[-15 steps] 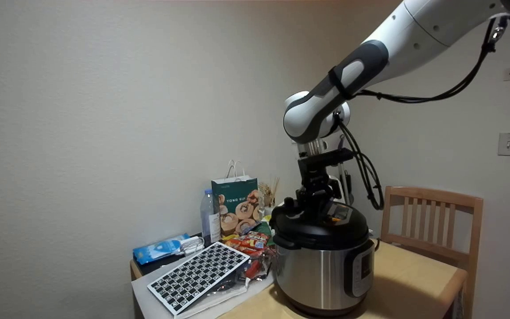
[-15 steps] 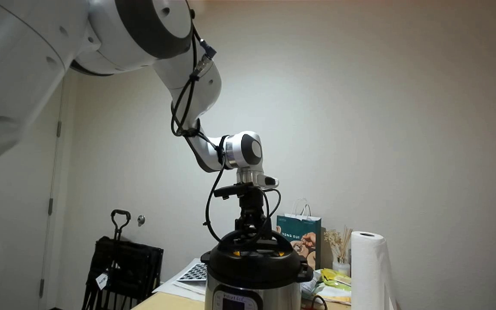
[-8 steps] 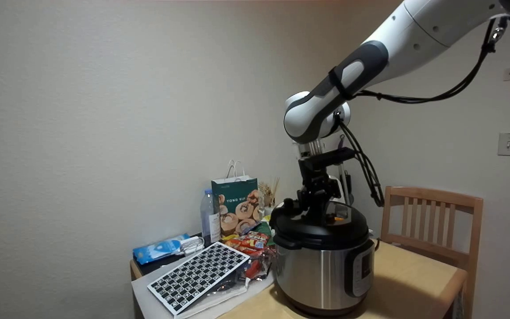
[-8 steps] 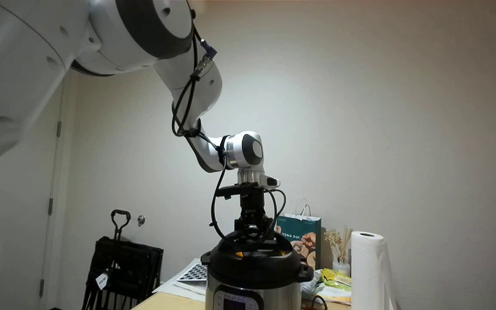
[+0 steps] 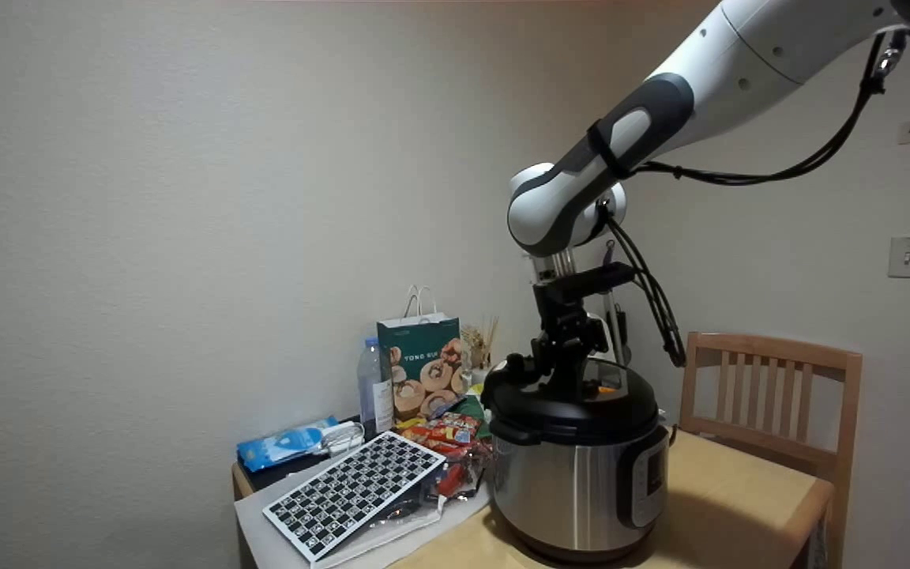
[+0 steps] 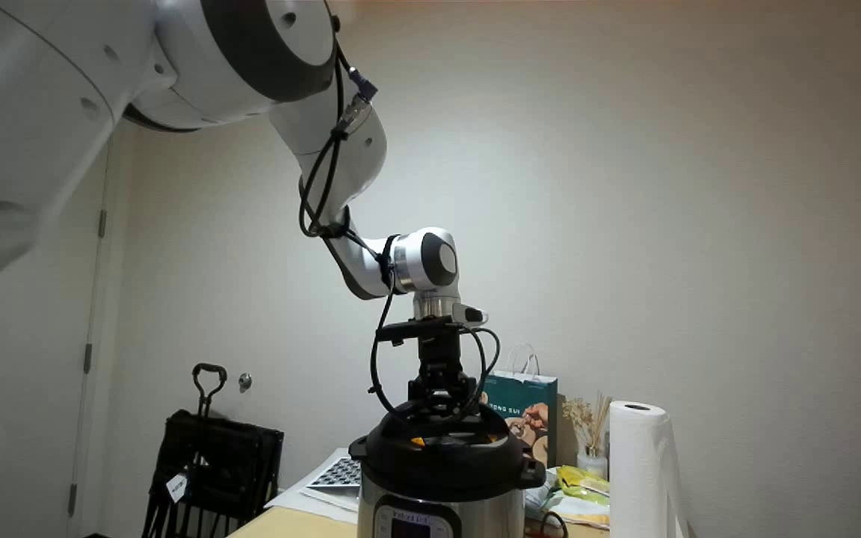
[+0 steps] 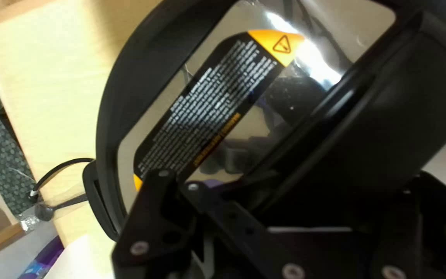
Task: Remove the lid from the cooker
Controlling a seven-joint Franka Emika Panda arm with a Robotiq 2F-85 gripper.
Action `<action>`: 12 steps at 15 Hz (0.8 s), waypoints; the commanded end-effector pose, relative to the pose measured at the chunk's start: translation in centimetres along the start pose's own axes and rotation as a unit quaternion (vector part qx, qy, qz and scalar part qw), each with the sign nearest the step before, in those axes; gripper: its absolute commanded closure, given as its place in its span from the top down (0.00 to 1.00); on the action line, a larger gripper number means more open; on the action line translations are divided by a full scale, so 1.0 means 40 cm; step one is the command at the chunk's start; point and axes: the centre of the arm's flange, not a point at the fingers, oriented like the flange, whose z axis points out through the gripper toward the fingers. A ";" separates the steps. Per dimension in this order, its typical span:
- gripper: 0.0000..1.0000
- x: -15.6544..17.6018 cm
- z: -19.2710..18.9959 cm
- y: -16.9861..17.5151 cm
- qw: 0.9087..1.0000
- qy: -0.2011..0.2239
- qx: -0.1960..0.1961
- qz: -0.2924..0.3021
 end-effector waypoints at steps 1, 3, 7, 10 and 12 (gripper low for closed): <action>0.00 0.030 0.018 0.032 0.997 0.019 -0.011 -0.072; 0.00 0.048 0.022 0.034 0.997 0.015 -0.008 -0.075; 0.00 0.066 0.032 0.023 0.996 0.004 -0.012 -0.089; 0.25 0.062 0.021 0.012 0.995 0.002 -0.016 -0.096; 0.32 0.039 -0.009 0.008 0.995 0.007 -0.013 -0.099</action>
